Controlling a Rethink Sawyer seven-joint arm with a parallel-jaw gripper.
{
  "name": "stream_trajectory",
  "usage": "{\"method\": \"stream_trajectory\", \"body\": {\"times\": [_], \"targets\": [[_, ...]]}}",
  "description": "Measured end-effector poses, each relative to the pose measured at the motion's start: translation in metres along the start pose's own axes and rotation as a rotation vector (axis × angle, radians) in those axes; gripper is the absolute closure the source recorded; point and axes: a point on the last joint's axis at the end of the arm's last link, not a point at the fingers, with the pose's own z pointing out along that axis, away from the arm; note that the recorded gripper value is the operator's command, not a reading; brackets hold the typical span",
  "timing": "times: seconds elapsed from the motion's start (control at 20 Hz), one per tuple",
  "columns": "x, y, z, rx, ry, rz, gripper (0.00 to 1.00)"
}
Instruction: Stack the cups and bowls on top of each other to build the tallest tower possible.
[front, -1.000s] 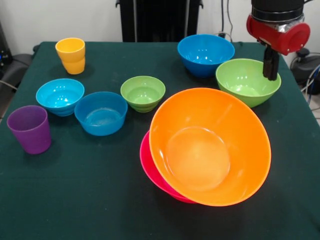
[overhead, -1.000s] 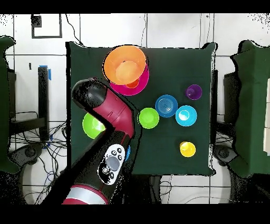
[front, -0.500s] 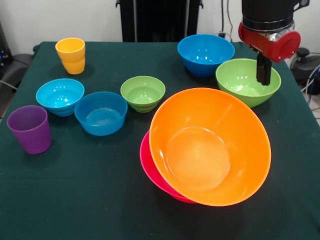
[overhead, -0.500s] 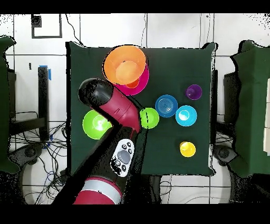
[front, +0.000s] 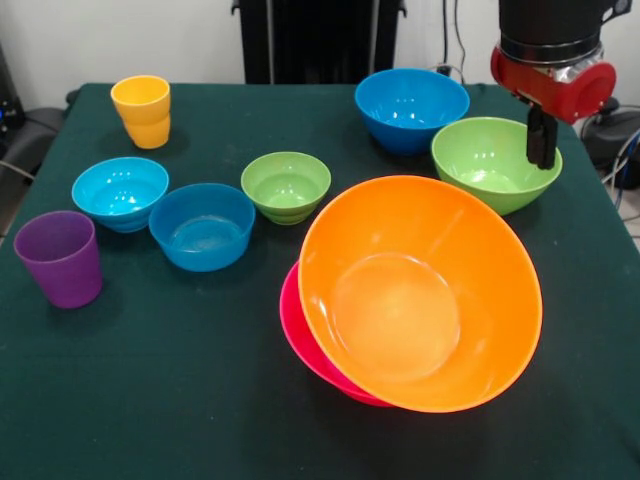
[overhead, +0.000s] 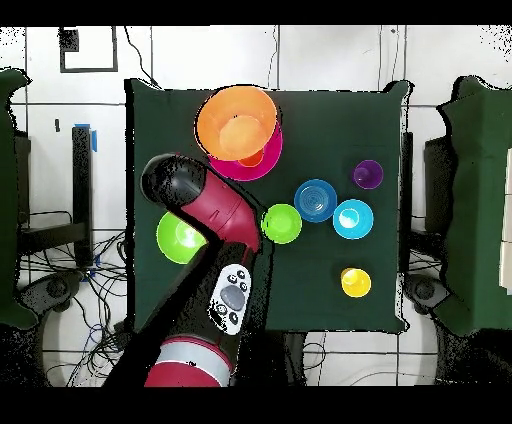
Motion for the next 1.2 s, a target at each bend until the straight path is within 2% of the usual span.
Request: {"method": "stream_trajectory", "body": {"times": [0.4, 0.55, 0.75, 1.2], "targets": [[0.007, -0.016, -0.001, -0.006, -0.029, 0.011, 1.00], [0.012, -0.022, -0.001, 0.011, -0.051, -0.009, 1.00], [0.025, -0.028, -0.002, 0.032, -0.095, -0.061, 1.00], [0.031, -0.031, -0.006, 0.025, -0.184, -0.099, 1.00]]}}
